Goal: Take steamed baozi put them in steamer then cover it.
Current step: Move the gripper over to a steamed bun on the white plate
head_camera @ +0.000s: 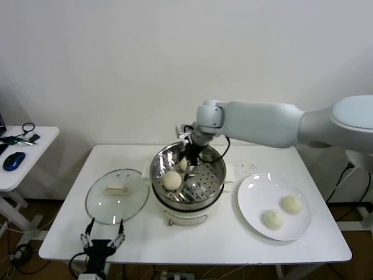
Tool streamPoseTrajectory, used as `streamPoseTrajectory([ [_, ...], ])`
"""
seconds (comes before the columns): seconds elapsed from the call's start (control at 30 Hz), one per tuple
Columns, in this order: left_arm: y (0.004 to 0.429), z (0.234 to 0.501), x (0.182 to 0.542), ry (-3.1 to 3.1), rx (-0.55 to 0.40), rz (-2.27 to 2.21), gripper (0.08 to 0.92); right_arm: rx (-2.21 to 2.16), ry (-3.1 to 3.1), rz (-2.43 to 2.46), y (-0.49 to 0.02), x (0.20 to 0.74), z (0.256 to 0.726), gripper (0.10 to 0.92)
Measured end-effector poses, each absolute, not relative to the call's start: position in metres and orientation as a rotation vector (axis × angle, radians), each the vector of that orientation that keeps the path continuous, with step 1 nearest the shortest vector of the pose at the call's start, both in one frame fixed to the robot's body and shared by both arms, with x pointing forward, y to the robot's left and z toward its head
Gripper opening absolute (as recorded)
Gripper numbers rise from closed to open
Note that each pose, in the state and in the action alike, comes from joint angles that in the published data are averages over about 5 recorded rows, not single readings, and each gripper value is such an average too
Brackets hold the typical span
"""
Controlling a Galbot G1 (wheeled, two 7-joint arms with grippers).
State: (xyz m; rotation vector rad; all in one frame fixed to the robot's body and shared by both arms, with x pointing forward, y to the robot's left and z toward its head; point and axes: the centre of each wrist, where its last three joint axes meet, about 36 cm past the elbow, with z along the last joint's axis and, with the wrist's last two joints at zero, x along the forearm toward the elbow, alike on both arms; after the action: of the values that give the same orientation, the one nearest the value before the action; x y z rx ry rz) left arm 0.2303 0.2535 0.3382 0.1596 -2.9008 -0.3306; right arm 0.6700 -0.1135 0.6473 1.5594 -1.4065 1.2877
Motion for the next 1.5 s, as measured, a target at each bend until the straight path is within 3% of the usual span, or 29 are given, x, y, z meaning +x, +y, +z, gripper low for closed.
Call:
streamPoseTrajectory([
  [0.2, 0.248, 0.340, 0.236, -2.906, 0.157, -0.332, 0.823, 1.530, -1.400, 1.294, -0.173, 0.660, 0.666, 0.823],
  [0.43, 0.250, 0.344, 0.242, -2.914, 0.173, -0.347, 0.823, 1.491, -1.372, 1.286, -0.242, 0.636, 0.655, 0.823],
  [0.83, 0.256, 0.341, 0.239, -2.896, 0.195, -0.366, 0.823, 1.385, -1.338, 1.241, -0.342, 0.599, 0.583, 0.823],
  [1.5, 0.256, 0.333, 0.235, -2.870, 0.206, -0.364, 0.823, 1.311, -1.245, 1.213, -0.389, 0.573, 0.478, 0.823],
])
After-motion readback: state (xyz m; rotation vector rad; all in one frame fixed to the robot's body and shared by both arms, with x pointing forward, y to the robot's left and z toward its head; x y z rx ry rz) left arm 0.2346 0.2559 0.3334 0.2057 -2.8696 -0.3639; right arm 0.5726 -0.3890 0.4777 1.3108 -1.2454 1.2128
